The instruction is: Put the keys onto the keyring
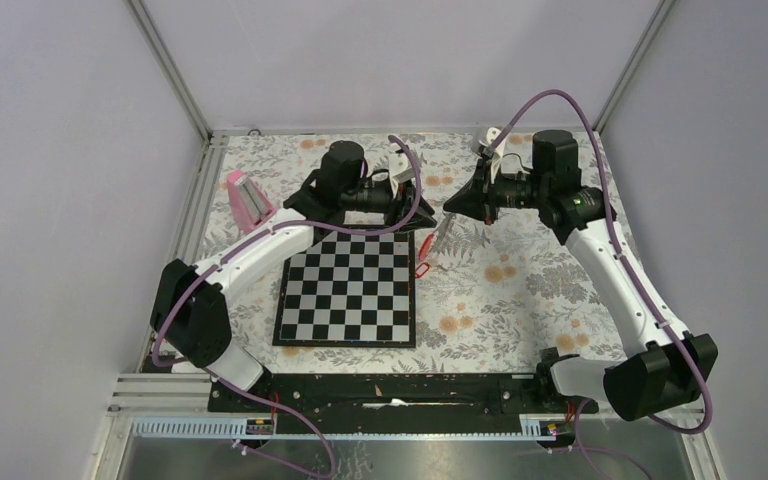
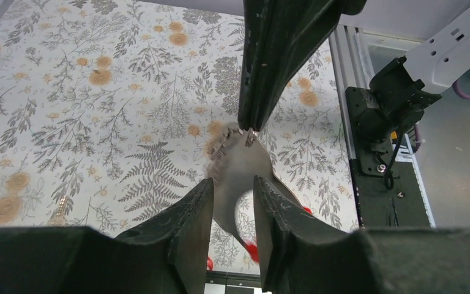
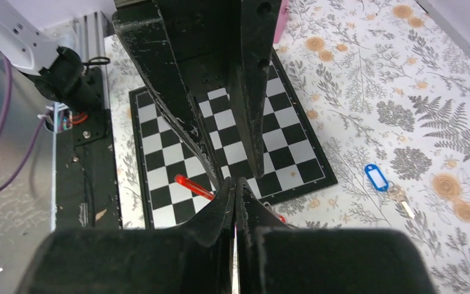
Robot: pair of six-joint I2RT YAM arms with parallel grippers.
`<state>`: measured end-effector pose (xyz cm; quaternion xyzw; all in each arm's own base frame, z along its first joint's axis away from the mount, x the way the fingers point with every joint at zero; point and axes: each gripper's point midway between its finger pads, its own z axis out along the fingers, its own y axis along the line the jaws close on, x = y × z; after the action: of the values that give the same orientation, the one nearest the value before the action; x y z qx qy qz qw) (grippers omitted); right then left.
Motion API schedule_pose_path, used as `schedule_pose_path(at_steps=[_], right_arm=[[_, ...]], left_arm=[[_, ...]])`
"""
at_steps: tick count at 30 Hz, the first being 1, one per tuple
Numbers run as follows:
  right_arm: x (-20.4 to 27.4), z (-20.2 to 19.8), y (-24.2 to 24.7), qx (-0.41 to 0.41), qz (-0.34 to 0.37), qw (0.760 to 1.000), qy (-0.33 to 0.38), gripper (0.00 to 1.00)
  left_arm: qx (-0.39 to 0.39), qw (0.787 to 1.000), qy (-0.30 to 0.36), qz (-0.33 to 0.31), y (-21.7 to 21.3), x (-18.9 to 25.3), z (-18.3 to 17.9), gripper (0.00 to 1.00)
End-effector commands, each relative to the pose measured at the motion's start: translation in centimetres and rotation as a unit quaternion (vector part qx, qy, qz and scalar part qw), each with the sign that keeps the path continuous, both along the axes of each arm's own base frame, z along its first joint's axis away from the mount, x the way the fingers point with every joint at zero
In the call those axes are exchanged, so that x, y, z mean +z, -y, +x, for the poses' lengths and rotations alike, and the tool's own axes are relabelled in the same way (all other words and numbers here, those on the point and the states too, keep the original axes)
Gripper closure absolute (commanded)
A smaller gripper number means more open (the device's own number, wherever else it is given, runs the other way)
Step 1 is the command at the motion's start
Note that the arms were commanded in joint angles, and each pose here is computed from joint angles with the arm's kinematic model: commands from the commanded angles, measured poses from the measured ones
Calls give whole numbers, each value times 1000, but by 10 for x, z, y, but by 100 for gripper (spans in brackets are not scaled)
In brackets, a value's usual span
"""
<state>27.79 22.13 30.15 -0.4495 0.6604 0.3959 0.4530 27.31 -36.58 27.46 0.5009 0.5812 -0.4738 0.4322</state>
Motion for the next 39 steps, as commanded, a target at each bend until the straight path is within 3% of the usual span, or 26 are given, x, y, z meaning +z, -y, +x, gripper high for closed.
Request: schedule_pose_path(at_steps=[1, 10, 18, 29, 39], right_arm=[[20, -11, -12, 24, 57, 998, -17, 100], [17, -13, -17, 33, 84, 995, -38, 100], [20, -14, -17, 30, 92, 995, -39, 100], [26, -17, -22, 44, 118, 991, -54, 100], [24, -22, -22, 54, 121, 989, -58, 100]], left_arm=[[-29, 998, 32, -50, 7, 30, -6, 66], [-53, 996, 45, -61, 0, 37, -23, 64], [-64, 994, 46, -75, -3, 39, -33, 54], [-71, 993, 43, -82, -2, 40, -35, 55], [-74, 993, 33, -84, -1, 34, -36, 64]])
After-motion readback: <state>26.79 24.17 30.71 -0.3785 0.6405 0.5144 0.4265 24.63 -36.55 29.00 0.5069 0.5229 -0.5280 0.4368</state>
